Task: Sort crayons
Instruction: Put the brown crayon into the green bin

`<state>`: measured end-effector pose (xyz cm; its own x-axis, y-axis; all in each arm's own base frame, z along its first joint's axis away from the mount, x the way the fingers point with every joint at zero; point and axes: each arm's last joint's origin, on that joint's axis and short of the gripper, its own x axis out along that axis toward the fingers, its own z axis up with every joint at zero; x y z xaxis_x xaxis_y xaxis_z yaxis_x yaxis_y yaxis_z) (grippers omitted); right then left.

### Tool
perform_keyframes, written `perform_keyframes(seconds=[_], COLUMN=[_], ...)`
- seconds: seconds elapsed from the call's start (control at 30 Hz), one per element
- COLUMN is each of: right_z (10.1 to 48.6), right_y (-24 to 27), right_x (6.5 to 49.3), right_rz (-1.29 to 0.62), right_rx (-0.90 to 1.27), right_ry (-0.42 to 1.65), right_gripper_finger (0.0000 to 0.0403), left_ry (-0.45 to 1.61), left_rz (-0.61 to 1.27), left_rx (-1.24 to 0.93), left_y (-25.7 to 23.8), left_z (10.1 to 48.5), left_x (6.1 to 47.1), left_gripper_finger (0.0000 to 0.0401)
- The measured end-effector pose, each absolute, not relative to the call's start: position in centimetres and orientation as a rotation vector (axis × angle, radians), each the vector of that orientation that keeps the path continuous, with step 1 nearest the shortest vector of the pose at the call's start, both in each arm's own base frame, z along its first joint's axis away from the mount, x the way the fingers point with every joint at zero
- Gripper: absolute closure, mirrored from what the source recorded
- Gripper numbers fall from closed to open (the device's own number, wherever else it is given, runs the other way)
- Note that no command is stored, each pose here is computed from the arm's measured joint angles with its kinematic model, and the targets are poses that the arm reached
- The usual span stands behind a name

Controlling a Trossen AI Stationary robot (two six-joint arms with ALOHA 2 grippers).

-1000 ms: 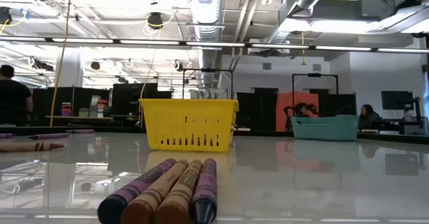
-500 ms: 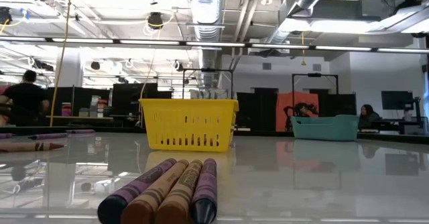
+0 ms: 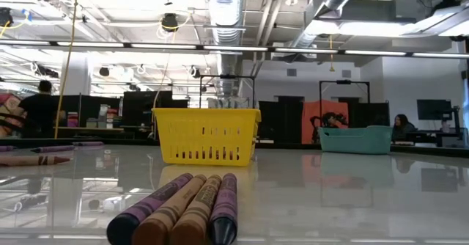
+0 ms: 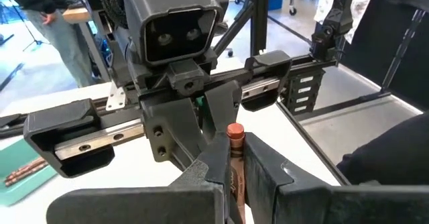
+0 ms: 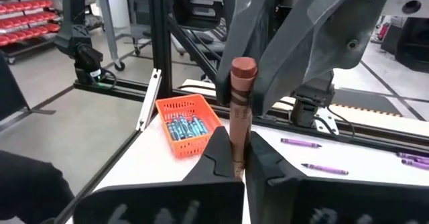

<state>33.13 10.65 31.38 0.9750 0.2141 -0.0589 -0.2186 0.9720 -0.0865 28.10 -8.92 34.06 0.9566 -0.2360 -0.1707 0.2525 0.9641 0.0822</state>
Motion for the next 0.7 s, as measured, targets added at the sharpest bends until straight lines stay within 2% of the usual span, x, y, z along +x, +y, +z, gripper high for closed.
perform_keyframes(seconds=[0.13, 0.23, 0.43, 0.57, 0.7], right_z=[31.2, 31.1, 31.1, 31.4, 31.8], right_y=[10.6, 10.5, 9.7, 8.3, 5.7], right_x=[33.1, 32.9, 31.7, 30.1, 27.9], right_rz=[0.219, 0.212, 0.158, 0.069, -0.078], right_rx=[-0.096, -0.100, -0.105, -0.079, -0.024], right_ry=[0.067, 0.100, 0.225, 0.341, 0.479], right_gripper_finger=[0.0399, 0.0400, 0.0401, 0.0402, 0.0402], left_ry=[0.169, 0.197, 0.206, 0.122, 0.063], left_rz=[-0.236, -0.205, -0.142, -0.087, -0.104], left_rx=[0.113, 0.111, 0.150, 0.168, 0.153], left_y=[-8.9, -8.8, -9.6, -10.5, -11.9], left_z=[34.0, 33.7, 33.6, 34.4, 35.0], left_x=[28.1, 28.1, 27.7, 27.5, 26.9], left_gripper_finger=[0.0383, 0.0365, 0.0278, 0.0218, 0.0190])
